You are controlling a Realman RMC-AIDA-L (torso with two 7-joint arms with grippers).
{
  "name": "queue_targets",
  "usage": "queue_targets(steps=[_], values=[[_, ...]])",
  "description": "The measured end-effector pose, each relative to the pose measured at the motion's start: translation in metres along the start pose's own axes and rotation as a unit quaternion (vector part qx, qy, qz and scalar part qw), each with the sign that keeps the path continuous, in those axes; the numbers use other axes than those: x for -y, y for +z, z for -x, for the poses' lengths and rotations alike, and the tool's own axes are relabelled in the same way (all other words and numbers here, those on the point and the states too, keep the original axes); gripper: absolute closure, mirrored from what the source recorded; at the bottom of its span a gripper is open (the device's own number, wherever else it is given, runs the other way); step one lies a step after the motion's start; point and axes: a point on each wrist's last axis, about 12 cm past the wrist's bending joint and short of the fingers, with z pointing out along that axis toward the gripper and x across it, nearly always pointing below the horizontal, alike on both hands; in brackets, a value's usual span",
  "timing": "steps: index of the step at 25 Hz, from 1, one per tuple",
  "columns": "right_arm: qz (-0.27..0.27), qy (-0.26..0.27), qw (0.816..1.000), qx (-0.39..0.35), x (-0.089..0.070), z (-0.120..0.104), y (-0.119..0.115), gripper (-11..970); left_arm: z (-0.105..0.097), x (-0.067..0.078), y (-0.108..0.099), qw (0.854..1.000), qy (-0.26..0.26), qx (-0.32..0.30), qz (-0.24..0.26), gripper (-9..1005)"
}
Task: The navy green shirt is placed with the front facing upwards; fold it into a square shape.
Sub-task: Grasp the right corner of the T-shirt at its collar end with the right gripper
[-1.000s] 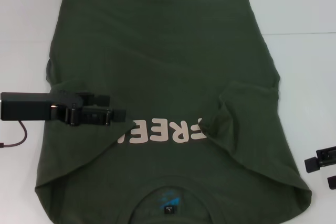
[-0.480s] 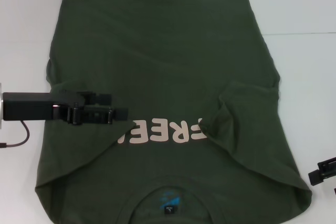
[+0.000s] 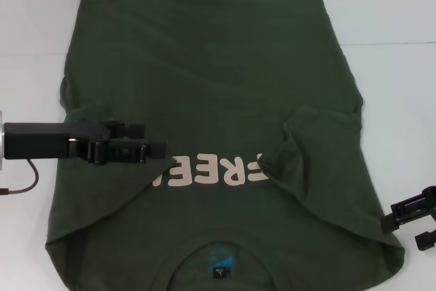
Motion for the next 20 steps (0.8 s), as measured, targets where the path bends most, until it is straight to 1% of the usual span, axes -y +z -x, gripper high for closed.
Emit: queue_targets(steps=[6,12,20], values=[[-0.007,-0.002,1.000,-0.006,-0.003,0.003,0.006,76,0.000,0.000,0.000,1.000,0.000,-0.001,0.000,45],[-0.017,0.000,1.000,-0.018,-0.001,0.003,0.019,78,-0.002,0.000,-0.001,1.000,-0.003,0.000,0.001,45],[-0.023,0.002,1.000,-0.017,0.001,0.004,0.021,98,-0.003,0.000,-0.001,1.000,-0.004,0.000,0.001,46]])
